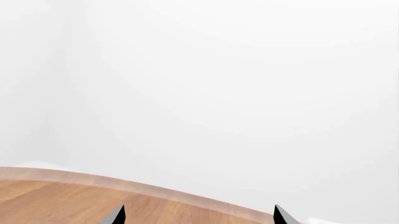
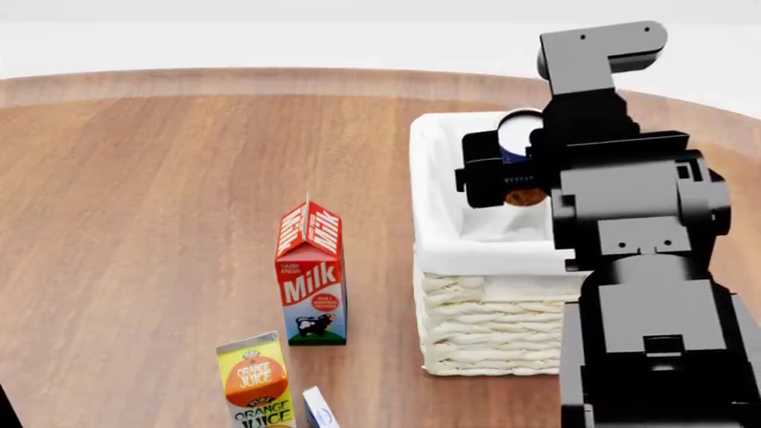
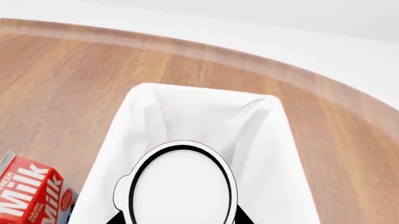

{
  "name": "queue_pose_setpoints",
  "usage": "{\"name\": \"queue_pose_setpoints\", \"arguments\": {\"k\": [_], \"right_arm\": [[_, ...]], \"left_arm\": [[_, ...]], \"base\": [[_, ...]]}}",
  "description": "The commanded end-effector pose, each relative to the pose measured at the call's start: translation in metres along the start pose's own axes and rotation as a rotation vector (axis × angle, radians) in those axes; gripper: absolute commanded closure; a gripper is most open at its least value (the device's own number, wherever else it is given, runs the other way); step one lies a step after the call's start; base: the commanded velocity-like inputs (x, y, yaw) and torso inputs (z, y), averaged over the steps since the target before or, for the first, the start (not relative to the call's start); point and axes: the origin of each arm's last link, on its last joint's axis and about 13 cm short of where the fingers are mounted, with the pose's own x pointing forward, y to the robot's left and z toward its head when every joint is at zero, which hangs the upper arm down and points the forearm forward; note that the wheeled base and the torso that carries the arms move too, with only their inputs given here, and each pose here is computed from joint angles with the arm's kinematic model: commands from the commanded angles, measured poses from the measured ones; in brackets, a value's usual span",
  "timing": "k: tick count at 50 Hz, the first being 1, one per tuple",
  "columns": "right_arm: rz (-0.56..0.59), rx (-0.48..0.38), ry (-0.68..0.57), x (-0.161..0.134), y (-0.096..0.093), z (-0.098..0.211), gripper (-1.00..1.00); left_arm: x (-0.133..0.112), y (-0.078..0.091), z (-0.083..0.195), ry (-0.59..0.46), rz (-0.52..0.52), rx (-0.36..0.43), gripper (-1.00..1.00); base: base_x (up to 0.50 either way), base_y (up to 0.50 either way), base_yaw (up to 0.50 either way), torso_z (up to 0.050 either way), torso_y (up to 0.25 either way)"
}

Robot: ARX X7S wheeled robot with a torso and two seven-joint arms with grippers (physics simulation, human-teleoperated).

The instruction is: Pick up the alphabet soup, and put it in the basket.

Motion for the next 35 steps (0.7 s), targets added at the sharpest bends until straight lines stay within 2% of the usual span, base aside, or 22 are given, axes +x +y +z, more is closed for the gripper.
{"name": "queue_pose_setpoints", "arguments": {"k": [1, 19, 20, 28, 35], "right_arm": [[0.009, -0.017, 0.002, -0.001, 0.001, 0.002, 1.00], [-0.002, -0.010, -0.020, 0.000, 0.001, 0.003, 1.00], [-0.003, -0.013, -0.022, 0.000, 0.000, 0.003, -1.00], [-0.017, 0.015, -0.075, -0.001, -0.001, 0.008, -1.00], [-0.038, 0.023, -0.230, -0.001, -0.003, 0.022, -1.00]], "left_arm": [[-0.001, 0.000, 0.001, -0.003, -0.002, -0.002, -1.00], [-0.002, -0.001, 0.001, -0.003, -0.004, 0.000, -1.00], [-0.002, -0.001, 0.001, -0.002, -0.004, -0.001, -1.00], [-0.002, -0.001, 0.001, -0.004, -0.006, -0.001, -1.00], [-0.003, -0.001, 0.003, -0.008, -0.009, -0.003, -1.00]], "base": [[0.00, 0.00, 0.00, 0.000, 0.000], [0.00, 0.00, 0.00, 0.001, 0.001], [0.00, 0.00, 0.00, 0.000, 0.000], [0.00, 0.00, 0.00, 0.000, 0.000], [0.00, 0.00, 0.00, 0.000, 0.000]]}}
